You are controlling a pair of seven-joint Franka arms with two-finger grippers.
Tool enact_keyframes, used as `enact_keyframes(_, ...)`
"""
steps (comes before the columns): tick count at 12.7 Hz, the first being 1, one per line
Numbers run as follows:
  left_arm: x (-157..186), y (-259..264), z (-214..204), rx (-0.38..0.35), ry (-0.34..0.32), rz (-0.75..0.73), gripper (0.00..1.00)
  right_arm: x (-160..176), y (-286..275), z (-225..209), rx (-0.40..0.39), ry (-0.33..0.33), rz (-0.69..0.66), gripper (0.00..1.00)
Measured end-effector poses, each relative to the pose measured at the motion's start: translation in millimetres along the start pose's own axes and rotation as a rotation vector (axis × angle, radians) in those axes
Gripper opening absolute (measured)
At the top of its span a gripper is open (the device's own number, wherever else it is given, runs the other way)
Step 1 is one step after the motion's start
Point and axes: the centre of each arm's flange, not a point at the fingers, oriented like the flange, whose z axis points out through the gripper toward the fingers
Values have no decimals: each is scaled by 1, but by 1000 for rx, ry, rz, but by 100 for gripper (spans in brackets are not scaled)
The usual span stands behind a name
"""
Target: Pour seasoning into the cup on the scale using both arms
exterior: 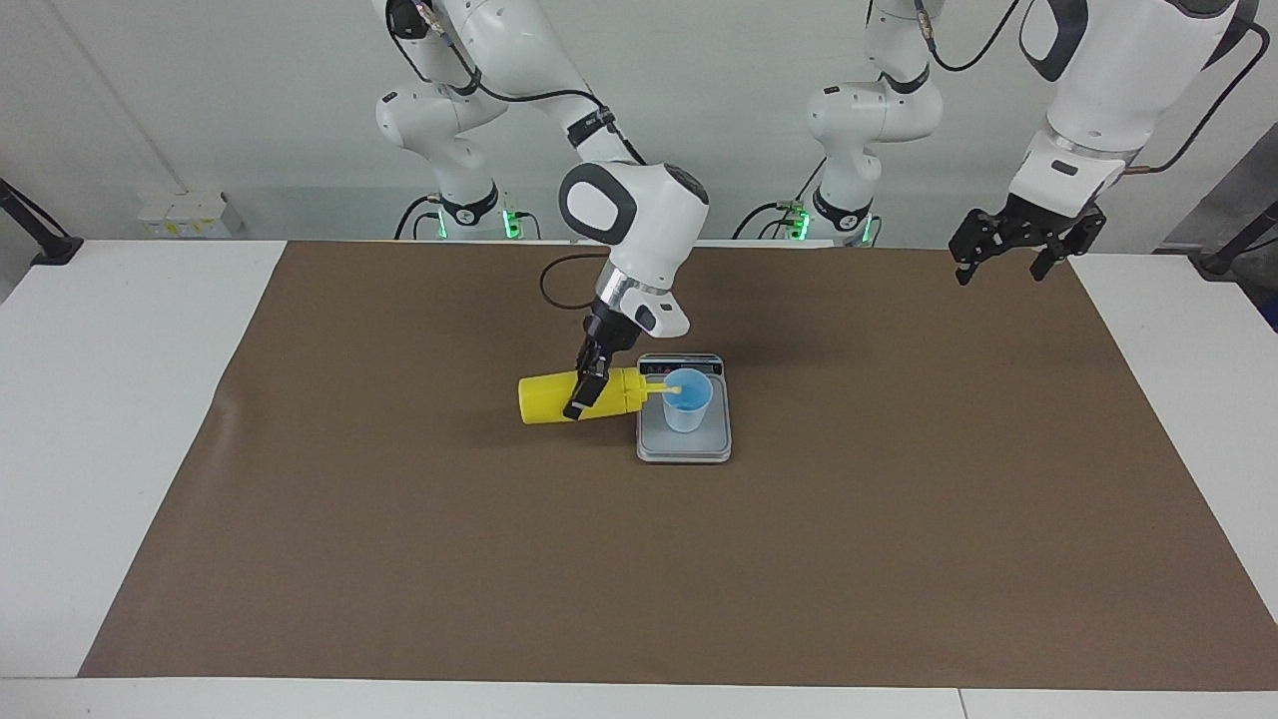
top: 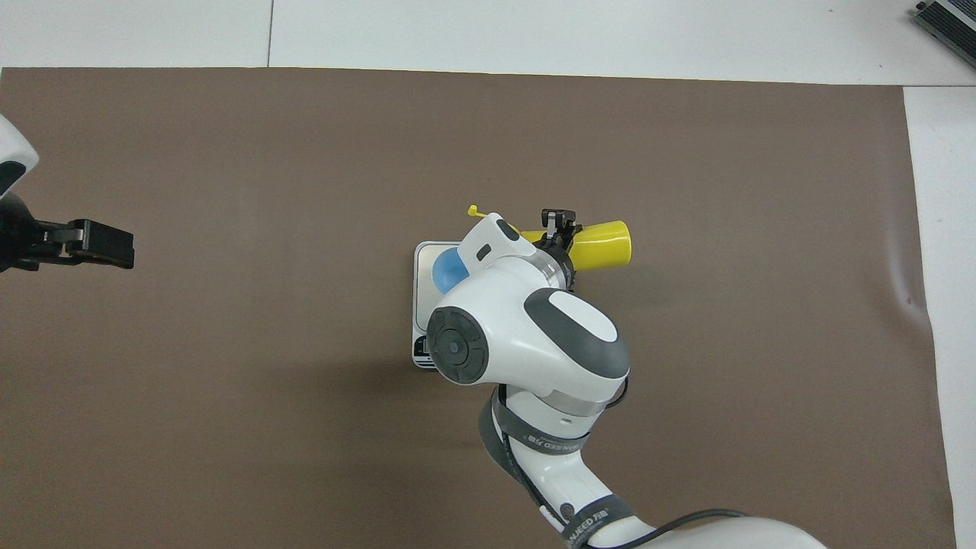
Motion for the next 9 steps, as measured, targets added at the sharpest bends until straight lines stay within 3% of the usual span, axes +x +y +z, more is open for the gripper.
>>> enact_keyframes(9, 0, 0, 0, 0, 0, 0, 100, 17, -1, -4, -38, -114, 17, 53)
